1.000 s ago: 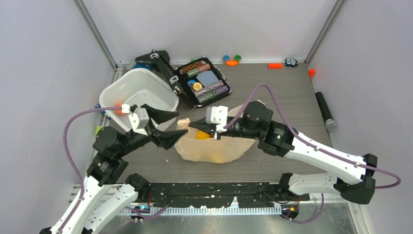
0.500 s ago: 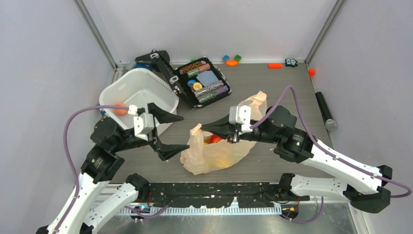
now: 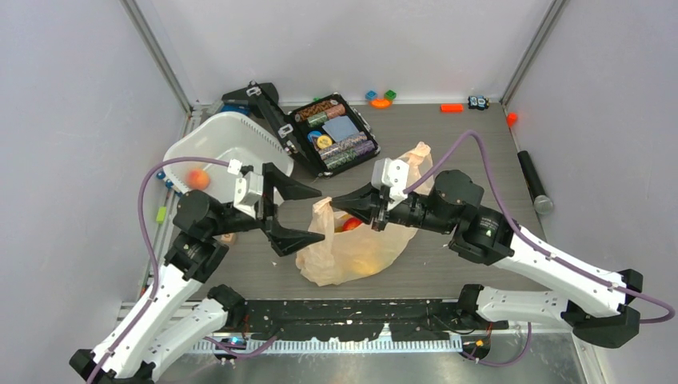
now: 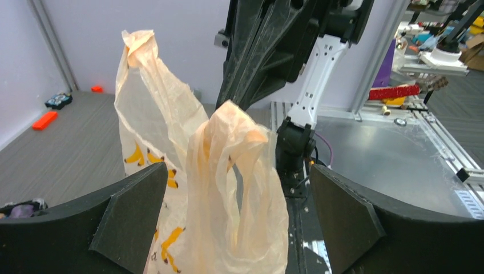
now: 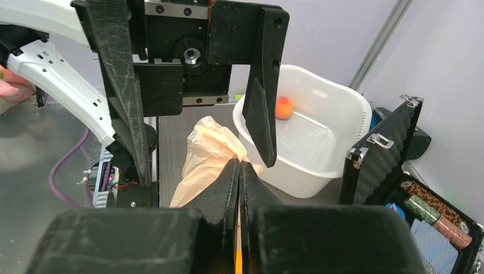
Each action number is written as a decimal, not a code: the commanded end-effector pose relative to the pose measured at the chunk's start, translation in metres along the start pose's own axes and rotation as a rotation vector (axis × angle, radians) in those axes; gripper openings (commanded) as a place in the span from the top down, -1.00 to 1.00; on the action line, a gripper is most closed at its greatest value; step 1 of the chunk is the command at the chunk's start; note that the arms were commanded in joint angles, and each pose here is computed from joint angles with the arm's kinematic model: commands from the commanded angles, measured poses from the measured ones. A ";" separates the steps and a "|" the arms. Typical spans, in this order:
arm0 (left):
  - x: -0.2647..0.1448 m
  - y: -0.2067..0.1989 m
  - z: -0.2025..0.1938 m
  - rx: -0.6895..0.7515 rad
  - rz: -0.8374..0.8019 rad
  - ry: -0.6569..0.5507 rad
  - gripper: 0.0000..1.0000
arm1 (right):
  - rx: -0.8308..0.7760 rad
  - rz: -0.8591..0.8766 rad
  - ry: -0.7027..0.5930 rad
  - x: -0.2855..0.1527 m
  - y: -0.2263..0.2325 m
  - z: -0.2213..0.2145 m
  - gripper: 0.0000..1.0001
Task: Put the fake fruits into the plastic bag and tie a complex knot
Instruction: Adjust the plastic bag at the center of the board, then pick up the plastic bag at the center of the board.
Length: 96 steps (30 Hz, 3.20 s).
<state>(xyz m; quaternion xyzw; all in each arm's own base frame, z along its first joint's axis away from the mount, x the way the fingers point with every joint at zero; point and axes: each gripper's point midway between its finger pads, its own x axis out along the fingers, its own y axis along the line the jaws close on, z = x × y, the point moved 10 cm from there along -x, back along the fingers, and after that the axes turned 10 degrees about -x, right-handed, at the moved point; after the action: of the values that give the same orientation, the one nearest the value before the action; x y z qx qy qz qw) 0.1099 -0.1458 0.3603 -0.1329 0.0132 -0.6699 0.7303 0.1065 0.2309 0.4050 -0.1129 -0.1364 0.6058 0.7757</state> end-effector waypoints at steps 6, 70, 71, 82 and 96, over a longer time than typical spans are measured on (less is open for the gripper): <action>0.017 0.002 0.006 -0.047 -0.089 -0.077 -0.98 | 0.034 -0.100 -0.001 0.005 -0.011 0.013 0.90; 0.024 0.058 -0.036 -0.320 0.333 0.278 1.00 | 0.081 -0.817 0.249 -0.134 -0.049 -0.033 -0.92; 0.024 0.058 -0.036 -0.321 0.332 0.277 1.00 | 0.102 -0.776 0.217 -0.131 -0.045 -0.032 -0.85; 0.027 0.057 -0.037 -0.344 0.296 0.272 1.00 | 0.095 -0.629 0.281 -0.092 -0.059 -0.054 -0.44; 0.019 0.053 -0.028 -0.290 0.339 0.264 1.00 | 0.110 -0.671 0.289 -0.081 -0.073 -0.045 0.76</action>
<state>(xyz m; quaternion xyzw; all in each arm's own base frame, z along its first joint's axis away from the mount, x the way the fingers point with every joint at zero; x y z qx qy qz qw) 0.1598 -0.1736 0.3002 -0.1566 0.2751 -0.5409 0.7793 0.1818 0.1405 0.3313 -0.1645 0.0527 0.3003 0.9381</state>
